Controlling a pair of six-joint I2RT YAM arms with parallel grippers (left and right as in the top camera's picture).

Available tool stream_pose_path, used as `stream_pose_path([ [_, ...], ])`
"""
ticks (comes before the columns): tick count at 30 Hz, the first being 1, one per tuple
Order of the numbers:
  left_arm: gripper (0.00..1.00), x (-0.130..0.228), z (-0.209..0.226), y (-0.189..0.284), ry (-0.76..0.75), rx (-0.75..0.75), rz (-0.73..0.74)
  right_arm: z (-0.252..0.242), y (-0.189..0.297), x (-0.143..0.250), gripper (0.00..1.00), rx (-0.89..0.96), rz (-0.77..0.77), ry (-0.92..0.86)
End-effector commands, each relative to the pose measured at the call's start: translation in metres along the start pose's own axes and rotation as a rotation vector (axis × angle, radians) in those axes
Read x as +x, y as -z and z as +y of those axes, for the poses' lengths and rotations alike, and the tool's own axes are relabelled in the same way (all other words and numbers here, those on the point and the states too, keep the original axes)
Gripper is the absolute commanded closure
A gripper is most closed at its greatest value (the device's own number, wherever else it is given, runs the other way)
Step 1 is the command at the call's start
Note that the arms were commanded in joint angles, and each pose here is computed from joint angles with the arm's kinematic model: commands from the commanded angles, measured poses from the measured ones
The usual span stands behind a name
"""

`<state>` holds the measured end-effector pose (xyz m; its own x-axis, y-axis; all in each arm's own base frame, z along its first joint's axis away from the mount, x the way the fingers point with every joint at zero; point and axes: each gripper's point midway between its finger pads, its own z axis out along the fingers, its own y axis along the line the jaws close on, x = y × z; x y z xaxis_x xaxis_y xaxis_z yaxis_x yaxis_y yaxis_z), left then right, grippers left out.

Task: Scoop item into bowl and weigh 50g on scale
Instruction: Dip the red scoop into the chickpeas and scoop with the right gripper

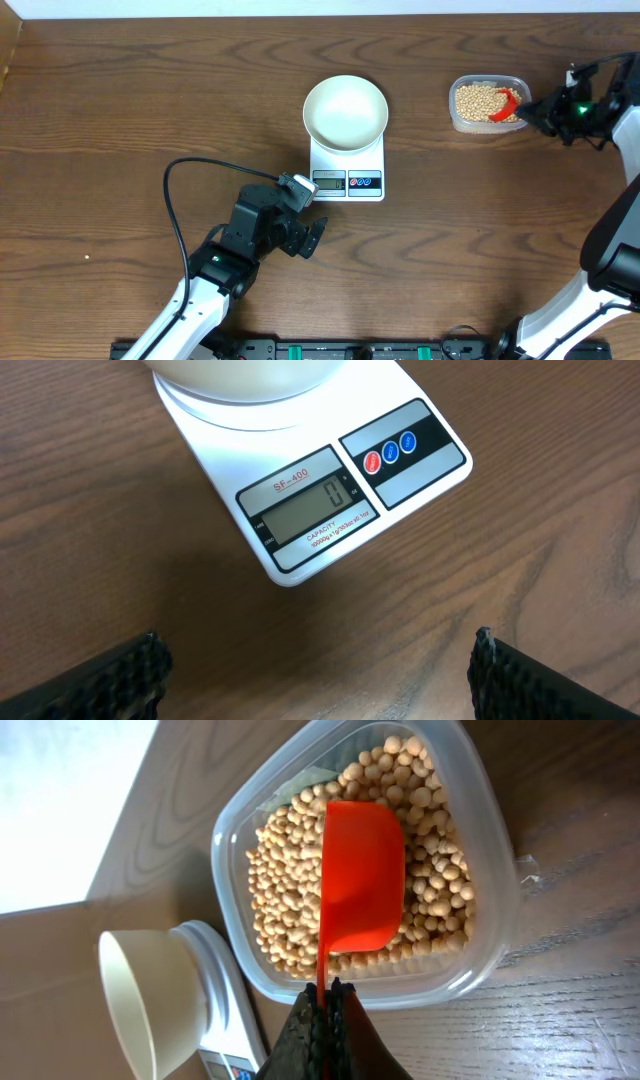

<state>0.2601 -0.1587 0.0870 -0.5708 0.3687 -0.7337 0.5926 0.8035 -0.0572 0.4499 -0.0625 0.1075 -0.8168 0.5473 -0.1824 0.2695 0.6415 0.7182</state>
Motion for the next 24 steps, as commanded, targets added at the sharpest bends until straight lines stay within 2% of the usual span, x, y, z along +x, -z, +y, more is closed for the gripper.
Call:
stream_pose_path([
  [1, 0.03, 0.001, 0.003, -0.001, 0.017, -0.014, 0.004, 0.002, 0.003, 0.001, 0.99, -0.07, 0.012, 0.0],
  [17, 0.03, 0.001, 0.003, -0.001, 0.017, -0.014, 0.004, 0.011, 0.024, -0.004, 0.99, -0.222, -0.001, -0.007],
  [24, 0.03, 0.001, 0.003, -0.001, 0.017, -0.014, 0.004, 0.009, 0.028, -0.003, 0.99, -0.229, 0.003, -0.03],
])
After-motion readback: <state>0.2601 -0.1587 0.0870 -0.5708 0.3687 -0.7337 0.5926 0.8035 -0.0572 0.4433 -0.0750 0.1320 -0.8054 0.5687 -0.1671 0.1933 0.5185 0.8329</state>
